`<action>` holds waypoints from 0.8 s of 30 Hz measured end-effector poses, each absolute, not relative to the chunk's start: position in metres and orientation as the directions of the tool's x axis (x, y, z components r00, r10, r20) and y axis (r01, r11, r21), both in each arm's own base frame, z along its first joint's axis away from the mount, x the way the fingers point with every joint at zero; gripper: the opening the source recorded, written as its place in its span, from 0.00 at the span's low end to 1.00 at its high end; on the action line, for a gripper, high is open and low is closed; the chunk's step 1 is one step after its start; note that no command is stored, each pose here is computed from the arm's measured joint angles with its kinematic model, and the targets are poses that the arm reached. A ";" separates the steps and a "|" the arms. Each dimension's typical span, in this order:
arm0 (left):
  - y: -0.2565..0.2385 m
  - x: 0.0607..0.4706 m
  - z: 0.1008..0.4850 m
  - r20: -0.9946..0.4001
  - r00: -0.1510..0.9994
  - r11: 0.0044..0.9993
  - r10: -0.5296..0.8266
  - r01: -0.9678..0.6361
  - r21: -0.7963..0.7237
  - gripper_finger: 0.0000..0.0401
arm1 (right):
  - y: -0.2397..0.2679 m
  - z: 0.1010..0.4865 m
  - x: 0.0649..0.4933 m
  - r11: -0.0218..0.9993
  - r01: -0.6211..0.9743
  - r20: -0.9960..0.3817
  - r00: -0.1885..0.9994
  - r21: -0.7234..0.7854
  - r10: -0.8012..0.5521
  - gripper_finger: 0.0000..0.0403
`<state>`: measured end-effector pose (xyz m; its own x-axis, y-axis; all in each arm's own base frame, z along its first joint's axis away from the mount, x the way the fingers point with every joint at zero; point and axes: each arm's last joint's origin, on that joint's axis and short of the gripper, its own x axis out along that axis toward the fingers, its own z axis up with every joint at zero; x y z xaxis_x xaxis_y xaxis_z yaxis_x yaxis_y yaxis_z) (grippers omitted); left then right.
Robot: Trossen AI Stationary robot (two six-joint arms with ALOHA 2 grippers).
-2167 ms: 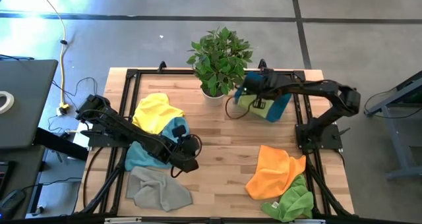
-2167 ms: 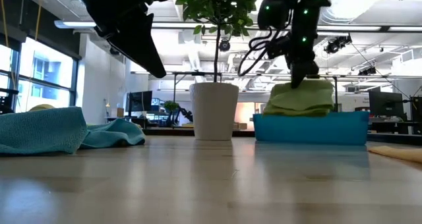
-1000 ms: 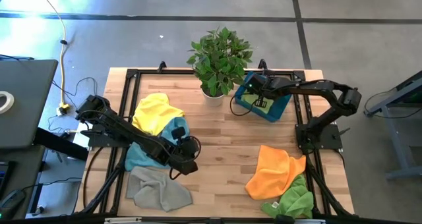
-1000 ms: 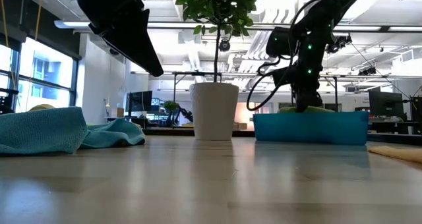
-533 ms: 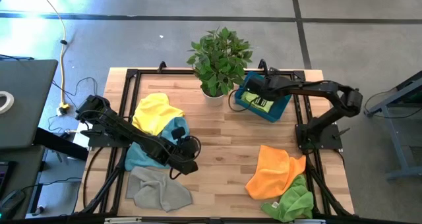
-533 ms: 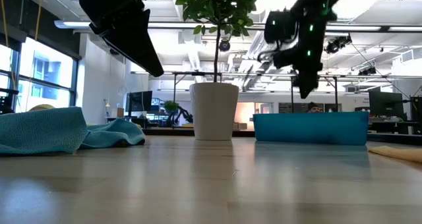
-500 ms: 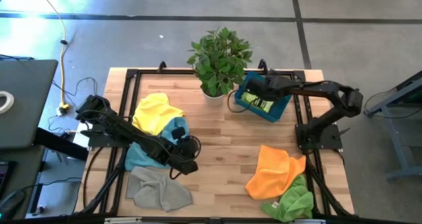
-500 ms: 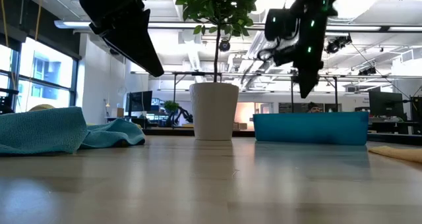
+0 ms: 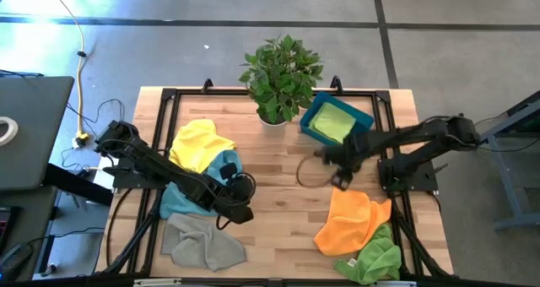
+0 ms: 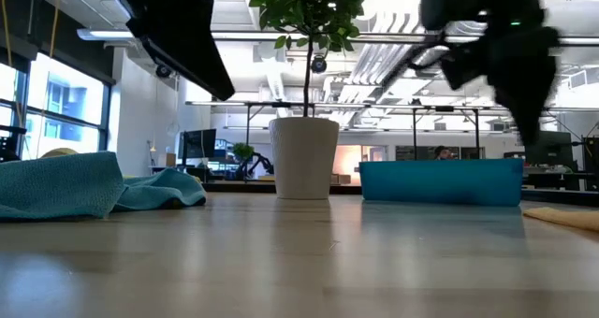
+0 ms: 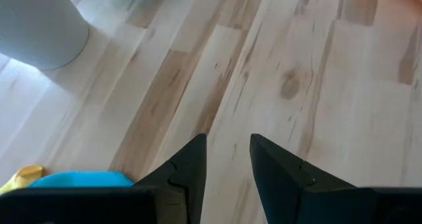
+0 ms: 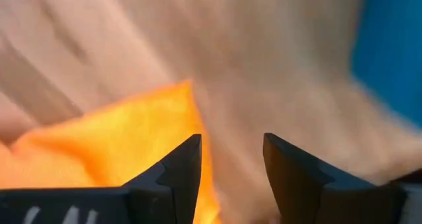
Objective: Fold microfiber towels
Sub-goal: Fold the orange towel
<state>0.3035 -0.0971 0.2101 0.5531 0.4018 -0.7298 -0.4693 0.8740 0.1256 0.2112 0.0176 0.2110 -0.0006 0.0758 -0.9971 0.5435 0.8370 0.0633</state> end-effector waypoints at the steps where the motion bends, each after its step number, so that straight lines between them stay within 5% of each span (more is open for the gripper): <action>1: -0.097 0.303 0.211 -0.728 0.557 0.875 0.399 -0.469 0.120 0.27 | 0.026 0.206 0.209 0.835 0.545 -0.995 -0.005 0.078 0.096 0.38; 13: -0.099 0.307 0.213 -0.718 0.588 0.883 0.372 -0.464 0.078 0.27 | 0.100 0.165 0.188 0.881 0.417 -0.975 0.089 0.224 0.205 0.38; 24: -0.103 0.310 0.215 -0.712 0.620 0.895 0.329 -0.445 0.025 0.27 | 0.110 0.140 0.189 0.899 0.346 -0.921 0.367 0.269 0.134 0.38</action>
